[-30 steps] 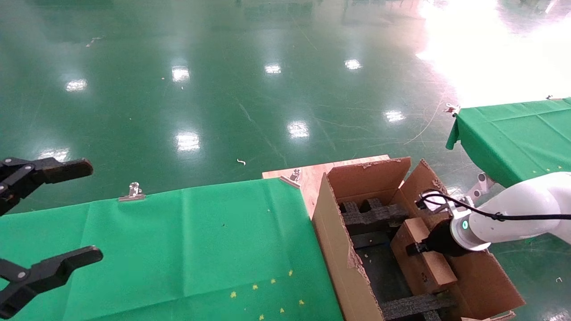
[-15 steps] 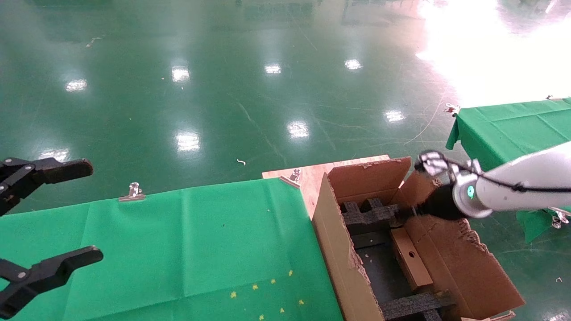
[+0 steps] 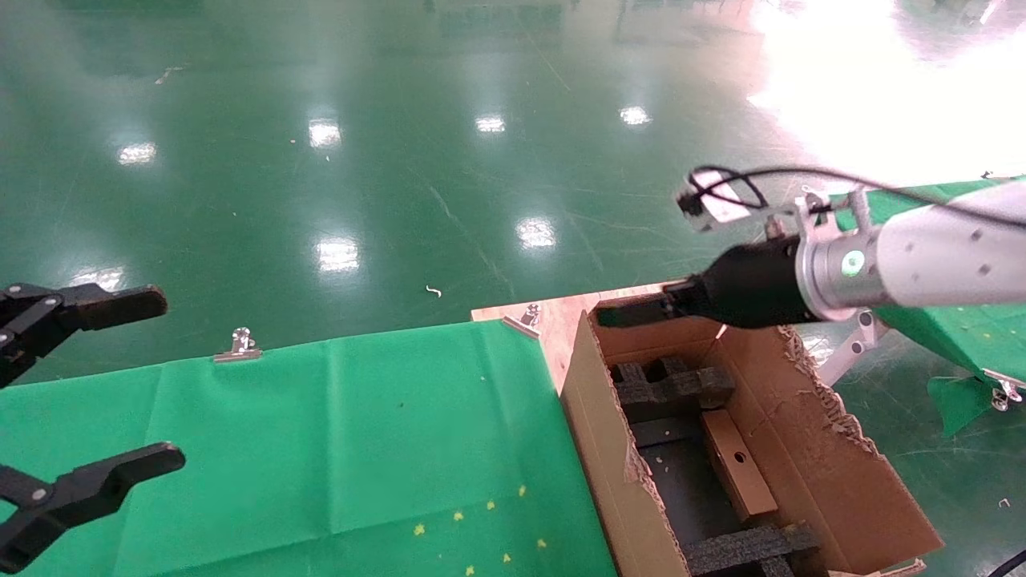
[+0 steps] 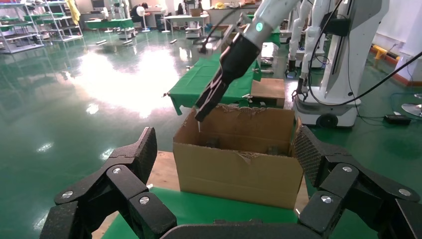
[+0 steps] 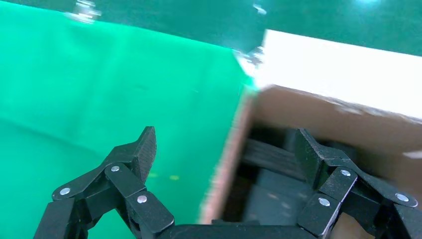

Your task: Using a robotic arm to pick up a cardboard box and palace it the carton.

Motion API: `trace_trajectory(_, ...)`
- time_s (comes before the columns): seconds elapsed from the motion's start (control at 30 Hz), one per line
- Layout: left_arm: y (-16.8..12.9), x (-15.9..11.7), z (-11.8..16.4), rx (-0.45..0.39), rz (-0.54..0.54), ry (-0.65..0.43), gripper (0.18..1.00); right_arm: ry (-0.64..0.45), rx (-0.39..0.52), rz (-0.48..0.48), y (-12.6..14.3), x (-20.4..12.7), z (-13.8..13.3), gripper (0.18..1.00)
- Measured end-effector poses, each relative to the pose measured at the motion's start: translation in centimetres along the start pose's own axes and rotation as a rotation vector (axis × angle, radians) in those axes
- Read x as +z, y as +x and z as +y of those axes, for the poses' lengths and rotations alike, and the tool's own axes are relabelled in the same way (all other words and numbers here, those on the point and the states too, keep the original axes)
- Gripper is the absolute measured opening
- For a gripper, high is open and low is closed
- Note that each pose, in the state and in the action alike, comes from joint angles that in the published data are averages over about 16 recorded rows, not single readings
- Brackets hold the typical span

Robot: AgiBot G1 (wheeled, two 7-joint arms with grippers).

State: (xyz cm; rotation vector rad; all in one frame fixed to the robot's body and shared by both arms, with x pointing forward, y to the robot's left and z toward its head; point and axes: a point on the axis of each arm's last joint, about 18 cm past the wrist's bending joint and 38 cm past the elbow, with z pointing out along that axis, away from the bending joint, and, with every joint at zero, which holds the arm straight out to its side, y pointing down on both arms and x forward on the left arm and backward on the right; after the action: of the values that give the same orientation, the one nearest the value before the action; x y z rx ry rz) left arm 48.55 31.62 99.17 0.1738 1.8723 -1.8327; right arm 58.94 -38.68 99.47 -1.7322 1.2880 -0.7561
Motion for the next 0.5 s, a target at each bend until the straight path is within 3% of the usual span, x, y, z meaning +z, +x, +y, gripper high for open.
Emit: trace_trajectory(0.5, 0.0, 0.0, 0.0, 0.0, 0.0, 0.0, 1.001, 0.012, -0.031, -0.103, -2.3, -0.9, -0.7, 1.001)
